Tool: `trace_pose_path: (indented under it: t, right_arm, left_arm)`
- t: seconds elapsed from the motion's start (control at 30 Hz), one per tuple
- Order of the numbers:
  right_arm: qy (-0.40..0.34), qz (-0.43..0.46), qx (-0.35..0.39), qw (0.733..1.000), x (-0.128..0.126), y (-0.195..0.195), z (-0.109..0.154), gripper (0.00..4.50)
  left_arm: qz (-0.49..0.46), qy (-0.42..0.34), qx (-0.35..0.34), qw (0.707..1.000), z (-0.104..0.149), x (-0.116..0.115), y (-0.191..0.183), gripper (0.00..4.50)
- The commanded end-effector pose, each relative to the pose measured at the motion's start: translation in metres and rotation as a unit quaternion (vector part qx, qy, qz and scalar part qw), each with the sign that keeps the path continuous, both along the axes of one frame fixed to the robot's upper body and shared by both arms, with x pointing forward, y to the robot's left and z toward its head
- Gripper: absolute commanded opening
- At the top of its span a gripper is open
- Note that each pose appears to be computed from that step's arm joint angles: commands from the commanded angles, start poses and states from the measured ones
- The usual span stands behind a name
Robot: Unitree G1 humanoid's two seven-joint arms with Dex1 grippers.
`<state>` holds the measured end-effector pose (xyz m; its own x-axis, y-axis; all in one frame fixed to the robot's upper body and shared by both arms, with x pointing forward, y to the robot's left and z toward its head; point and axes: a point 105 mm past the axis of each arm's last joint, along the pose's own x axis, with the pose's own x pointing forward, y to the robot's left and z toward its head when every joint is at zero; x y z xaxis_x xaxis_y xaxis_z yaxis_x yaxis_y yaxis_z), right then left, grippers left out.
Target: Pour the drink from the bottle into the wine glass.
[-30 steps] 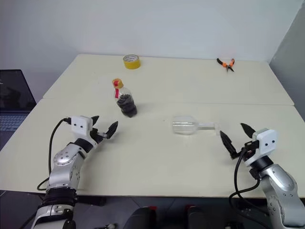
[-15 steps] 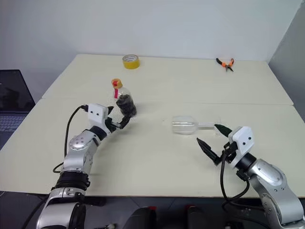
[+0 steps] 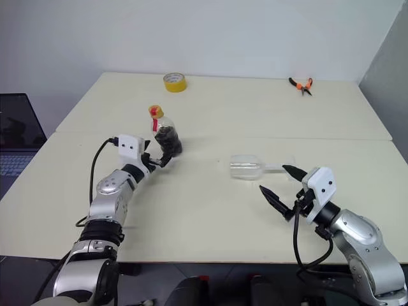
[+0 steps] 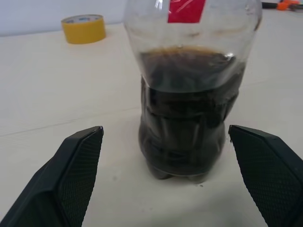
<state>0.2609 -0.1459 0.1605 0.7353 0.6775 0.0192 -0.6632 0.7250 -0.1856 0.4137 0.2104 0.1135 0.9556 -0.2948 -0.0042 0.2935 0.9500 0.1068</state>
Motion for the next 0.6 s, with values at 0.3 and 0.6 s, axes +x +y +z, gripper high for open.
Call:
trace_pose_path:
  t: [0.3,0.6]
  right_arm:
    - [-0.020,0.062,-0.003,0.998,-0.006,0.021,0.021,4.50]
    - [-0.018,0.061,0.006,0.998,-0.004,0.024,0.022,4.50]
  left_arm:
    - [-0.021,-0.032,-0.006,0.999,0.022,0.014,-0.013,4.48]
    - [0.000,-0.024,-0.014,1.000,0.022,0.027,-0.015,4.48]
